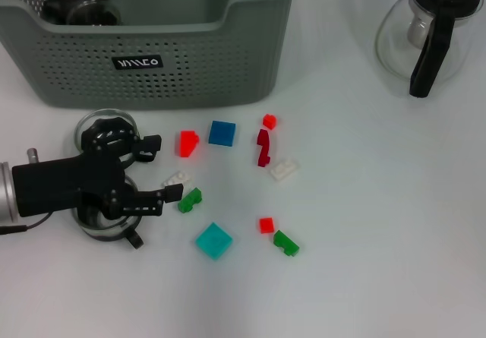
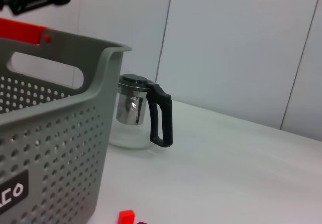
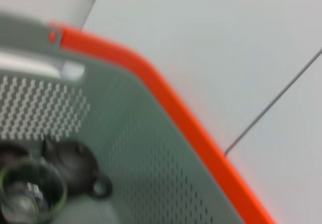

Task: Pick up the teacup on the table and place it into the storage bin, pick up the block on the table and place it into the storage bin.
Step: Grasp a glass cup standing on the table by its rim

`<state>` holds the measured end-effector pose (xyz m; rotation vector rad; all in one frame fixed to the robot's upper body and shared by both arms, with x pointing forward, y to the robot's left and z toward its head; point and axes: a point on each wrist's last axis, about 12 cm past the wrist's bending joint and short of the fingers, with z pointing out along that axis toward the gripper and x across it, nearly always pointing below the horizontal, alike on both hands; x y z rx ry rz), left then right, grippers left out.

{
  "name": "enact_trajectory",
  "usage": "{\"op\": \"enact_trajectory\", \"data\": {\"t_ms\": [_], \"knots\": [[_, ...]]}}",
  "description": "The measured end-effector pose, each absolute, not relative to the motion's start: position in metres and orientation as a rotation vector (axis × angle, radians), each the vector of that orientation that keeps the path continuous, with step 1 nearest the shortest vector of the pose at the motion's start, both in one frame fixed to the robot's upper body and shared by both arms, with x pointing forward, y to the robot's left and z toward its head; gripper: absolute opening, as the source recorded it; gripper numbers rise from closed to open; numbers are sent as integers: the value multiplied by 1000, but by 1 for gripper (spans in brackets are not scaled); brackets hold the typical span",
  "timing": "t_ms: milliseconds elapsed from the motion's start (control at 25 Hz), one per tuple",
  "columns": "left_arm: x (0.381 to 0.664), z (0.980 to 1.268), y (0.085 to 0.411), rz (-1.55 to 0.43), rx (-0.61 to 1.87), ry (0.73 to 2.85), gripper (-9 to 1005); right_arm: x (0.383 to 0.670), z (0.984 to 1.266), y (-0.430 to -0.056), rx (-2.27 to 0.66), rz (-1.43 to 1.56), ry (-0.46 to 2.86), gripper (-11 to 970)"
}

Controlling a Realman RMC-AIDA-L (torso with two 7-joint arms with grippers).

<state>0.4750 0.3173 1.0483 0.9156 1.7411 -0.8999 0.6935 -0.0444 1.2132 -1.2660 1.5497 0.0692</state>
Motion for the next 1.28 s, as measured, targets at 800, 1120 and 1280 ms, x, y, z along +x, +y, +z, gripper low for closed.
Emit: {"op": "enact_trajectory", "data": {"t_ms": [800,1120,1280], "knots": [[459,1073,357,-893,885,1670,933,581,1208,-132,-1414,781,1498,868],[454,1079,366,-851,1068,1757,932,548,1174,-155,-1451,1144,1572,946],[457,1085,369,-822,1166,1782,932,552,1161,-163,-1374,1210,1603,946]]}}
